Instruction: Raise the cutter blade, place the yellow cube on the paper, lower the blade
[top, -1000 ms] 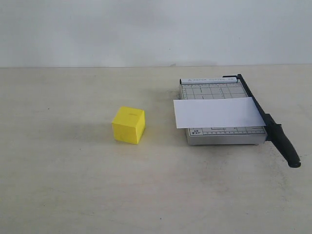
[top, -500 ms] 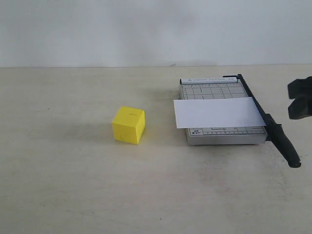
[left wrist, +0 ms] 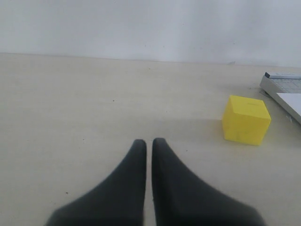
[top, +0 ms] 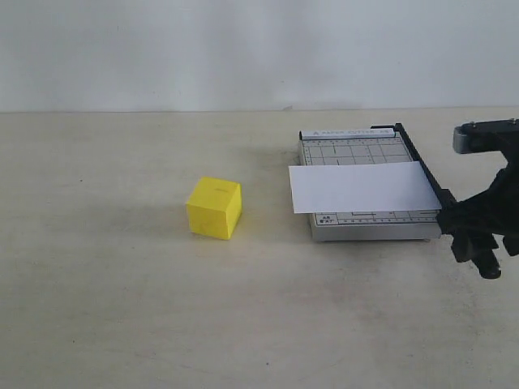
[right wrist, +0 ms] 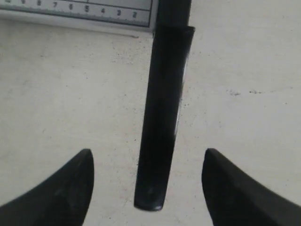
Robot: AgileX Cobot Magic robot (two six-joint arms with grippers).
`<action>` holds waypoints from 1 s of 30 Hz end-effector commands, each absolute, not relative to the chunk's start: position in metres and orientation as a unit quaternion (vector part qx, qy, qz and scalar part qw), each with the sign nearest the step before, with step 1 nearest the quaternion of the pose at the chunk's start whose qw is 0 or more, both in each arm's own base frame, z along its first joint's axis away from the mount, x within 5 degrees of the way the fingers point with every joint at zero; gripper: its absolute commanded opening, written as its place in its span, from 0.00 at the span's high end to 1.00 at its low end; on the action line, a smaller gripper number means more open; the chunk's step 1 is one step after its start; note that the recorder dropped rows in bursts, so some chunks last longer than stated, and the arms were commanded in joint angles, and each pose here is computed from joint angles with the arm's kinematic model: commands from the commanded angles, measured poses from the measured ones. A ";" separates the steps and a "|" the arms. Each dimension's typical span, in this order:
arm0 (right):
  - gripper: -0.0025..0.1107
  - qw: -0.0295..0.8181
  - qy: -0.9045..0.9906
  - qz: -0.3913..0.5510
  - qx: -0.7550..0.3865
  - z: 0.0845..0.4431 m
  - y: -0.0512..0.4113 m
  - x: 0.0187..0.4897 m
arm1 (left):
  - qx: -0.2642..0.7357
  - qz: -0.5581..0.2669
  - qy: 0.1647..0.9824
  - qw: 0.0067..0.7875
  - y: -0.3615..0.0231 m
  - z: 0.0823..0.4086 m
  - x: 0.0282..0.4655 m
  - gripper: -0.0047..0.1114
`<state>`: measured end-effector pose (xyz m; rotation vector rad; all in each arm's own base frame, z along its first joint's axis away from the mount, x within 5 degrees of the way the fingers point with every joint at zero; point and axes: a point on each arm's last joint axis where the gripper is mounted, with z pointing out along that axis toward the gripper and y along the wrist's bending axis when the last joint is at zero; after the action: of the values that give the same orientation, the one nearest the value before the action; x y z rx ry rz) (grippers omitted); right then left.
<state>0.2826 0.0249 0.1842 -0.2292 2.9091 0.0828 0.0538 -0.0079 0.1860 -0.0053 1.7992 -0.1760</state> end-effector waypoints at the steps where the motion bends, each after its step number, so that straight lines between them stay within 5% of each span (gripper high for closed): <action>1: 0.43 0.111 0.989 0.018 -0.092 0.171 0.024 0.291 | -0.001 -0.077 0.779 0.622 -0.008 0.186 0.054 0.92; 8: 0.45 0.109 0.990 0.017 -0.092 0.163 0.024 0.295 | -0.001 -0.077 0.779 0.622 -0.008 0.186 0.054 0.92; 14: 0.69 0.122 0.988 0.016 -0.093 0.164 0.024 0.297 | -0.001 -0.077 0.779 0.622 -0.008 0.186 0.054 0.92; 22: 0.68 0.142 0.986 0.018 -0.087 0.165 0.024 0.301 | -0.001 -0.077 0.779 0.622 -0.008 0.186 0.054 0.92; 28: 0.98 0.148 0.985 0.022 -0.082 0.165 0.025 0.301 | -0.001 -0.077 0.779 0.622 -0.008 0.186 0.054 0.92; 30: 0.98 0.147 0.986 0.024 -0.078 0.165 0.025 0.301 | -0.001 -0.077 0.779 0.622 -0.008 0.186 0.054 0.92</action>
<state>0.2986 0.0253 0.1631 -0.2071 2.8596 0.0730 0.0538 -0.0079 0.1860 -0.0053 1.7992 -0.1760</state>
